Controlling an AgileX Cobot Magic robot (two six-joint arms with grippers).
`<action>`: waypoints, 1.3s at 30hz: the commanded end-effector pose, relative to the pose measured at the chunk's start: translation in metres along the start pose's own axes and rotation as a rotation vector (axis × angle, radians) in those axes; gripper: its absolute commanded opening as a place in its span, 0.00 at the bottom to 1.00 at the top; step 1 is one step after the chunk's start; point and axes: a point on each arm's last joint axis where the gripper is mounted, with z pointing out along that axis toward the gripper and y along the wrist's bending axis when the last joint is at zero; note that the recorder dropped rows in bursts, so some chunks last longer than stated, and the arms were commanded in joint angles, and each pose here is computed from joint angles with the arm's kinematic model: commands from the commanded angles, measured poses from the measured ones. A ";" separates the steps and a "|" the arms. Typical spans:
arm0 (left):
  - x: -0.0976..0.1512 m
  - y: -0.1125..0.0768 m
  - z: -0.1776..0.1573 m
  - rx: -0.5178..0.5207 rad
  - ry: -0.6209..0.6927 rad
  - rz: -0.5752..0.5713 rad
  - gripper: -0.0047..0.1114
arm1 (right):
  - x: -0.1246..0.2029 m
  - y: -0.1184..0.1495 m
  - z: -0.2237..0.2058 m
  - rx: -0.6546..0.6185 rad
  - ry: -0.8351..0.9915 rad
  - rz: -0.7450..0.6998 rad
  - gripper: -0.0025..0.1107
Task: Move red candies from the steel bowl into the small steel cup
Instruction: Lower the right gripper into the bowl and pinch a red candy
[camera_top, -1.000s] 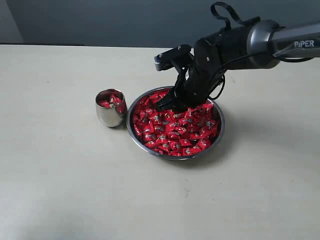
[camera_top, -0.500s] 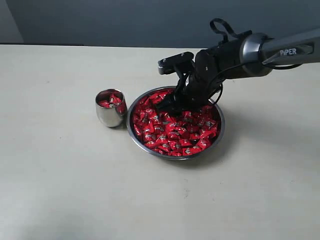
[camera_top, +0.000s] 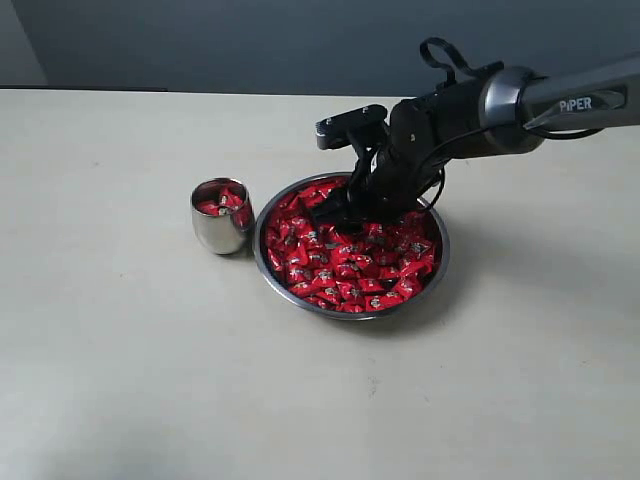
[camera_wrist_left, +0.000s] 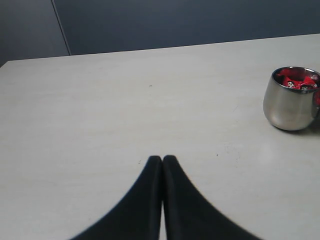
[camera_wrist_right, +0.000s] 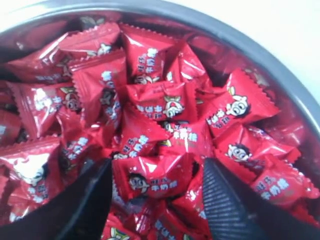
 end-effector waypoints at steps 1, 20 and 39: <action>-0.003 0.000 -0.001 0.004 -0.018 0.002 0.04 | 0.001 -0.001 0.000 -0.006 0.008 0.021 0.49; -0.003 0.000 -0.001 0.004 -0.018 0.002 0.04 | 0.006 0.000 0.012 -0.011 0.031 0.034 0.48; -0.003 0.000 -0.001 0.004 -0.018 0.002 0.04 | 0.000 0.000 -0.009 -0.011 0.022 0.025 0.09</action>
